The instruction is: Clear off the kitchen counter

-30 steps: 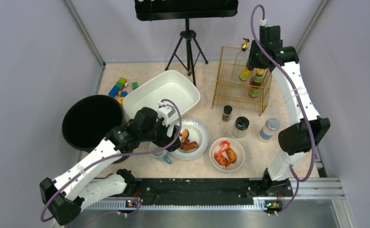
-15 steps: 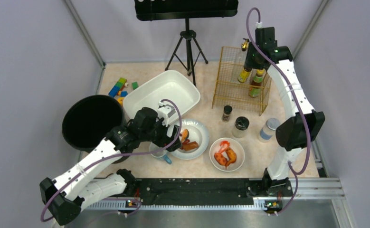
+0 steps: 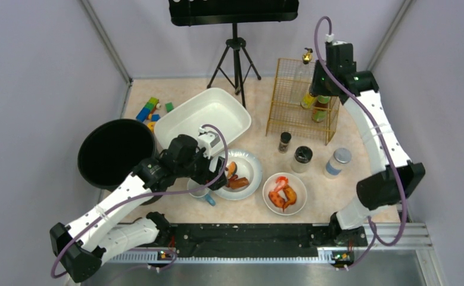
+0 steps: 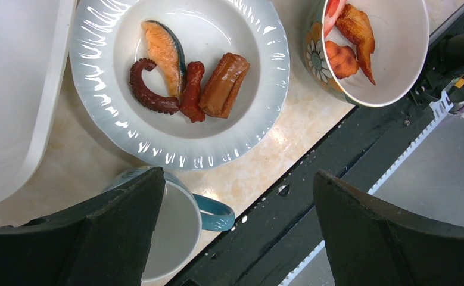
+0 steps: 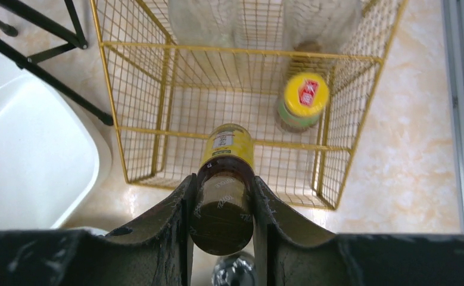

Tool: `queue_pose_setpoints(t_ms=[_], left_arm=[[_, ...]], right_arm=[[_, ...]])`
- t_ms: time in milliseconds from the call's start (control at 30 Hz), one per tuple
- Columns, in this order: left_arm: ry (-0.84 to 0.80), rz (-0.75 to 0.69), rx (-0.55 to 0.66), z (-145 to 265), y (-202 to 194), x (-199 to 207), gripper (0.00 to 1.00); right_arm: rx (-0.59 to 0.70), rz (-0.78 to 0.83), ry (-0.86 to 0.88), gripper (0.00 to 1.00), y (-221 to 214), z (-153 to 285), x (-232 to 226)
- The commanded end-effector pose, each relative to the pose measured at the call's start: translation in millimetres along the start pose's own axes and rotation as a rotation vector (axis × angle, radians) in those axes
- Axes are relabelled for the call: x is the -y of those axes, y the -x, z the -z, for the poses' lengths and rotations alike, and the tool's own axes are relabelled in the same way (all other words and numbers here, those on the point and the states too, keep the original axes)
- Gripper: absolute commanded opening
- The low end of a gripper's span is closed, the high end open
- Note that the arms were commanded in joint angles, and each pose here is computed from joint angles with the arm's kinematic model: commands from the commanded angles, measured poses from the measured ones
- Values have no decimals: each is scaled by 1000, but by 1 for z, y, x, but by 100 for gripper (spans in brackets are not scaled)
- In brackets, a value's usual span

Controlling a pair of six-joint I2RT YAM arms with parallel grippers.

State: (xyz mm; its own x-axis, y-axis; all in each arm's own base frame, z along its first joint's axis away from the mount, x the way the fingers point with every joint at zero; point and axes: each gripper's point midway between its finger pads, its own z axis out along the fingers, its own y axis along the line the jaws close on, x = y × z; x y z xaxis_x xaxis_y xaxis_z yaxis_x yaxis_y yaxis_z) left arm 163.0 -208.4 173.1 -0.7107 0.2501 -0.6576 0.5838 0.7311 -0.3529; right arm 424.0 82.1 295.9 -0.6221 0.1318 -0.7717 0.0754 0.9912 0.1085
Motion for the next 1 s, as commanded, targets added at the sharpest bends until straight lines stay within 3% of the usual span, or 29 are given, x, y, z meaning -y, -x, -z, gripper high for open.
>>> queue_pose_setpoints(t_ms=[0,233,733,967], left_arm=[[-20,-11,3,-2,2,3,99],[-17,-11,4,-2,2,2,99],[-23,-11,3,-2,1,3,99],[-24,-10,-3,-3,1,3,99]], right_arm=[[150,-8,14,0,20,49,7],[124,6,-57,0,-7,45,25],[9,-9,-155,0,-57,-12,61],[51,-44,-140,0,-41,-9,62]])
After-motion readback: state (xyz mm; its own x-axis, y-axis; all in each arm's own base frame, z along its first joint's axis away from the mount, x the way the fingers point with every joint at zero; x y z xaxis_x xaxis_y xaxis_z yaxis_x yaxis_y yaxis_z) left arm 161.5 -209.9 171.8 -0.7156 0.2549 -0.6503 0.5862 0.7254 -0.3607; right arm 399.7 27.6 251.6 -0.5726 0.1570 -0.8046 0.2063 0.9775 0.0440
